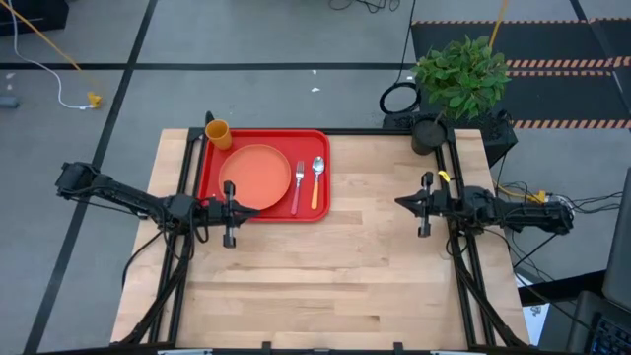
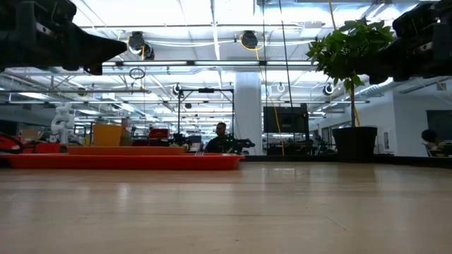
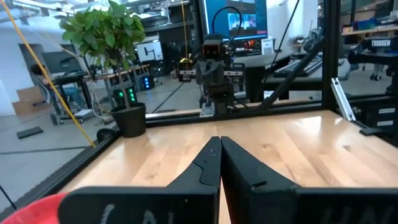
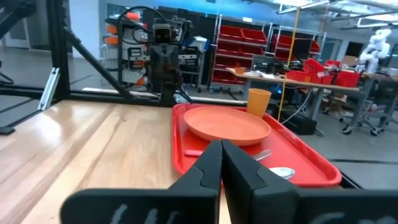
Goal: Pick and place plate/cup/fork/spoon on tray
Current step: Return to Home Position
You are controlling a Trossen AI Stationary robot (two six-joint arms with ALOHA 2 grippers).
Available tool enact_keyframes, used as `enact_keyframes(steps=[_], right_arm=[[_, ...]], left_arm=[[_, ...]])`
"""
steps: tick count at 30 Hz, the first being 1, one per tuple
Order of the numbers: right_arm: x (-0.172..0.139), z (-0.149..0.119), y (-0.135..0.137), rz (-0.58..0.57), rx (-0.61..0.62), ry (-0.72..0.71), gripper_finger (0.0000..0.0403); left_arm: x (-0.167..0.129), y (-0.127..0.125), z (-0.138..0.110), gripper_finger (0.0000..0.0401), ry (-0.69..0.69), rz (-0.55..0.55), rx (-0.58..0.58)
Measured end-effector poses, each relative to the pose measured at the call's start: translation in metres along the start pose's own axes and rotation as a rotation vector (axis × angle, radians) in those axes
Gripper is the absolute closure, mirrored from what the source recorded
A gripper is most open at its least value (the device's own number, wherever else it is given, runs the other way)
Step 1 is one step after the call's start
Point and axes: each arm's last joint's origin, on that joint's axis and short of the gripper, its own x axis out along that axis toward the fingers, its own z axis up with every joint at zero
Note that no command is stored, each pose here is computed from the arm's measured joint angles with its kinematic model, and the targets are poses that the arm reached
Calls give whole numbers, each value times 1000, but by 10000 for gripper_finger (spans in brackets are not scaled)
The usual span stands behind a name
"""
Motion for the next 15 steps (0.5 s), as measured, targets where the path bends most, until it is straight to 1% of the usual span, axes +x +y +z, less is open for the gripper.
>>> enact_keyframes(steps=[4,7,10,15], right_arm=[[0,-1,0,-5,7,7,403],[0,-1,0,-5,3,8,403],[0,-1,0,-5,2,8,403],[0,-1,0,-6,1,7,403]], left_arm=[[0,0,0,391,0,-1,-31],[-1,0,0,397,3,-2,-20],[-2,2,-3,396,40,3,1],[-5,7,-9,395,117,35,-2]])
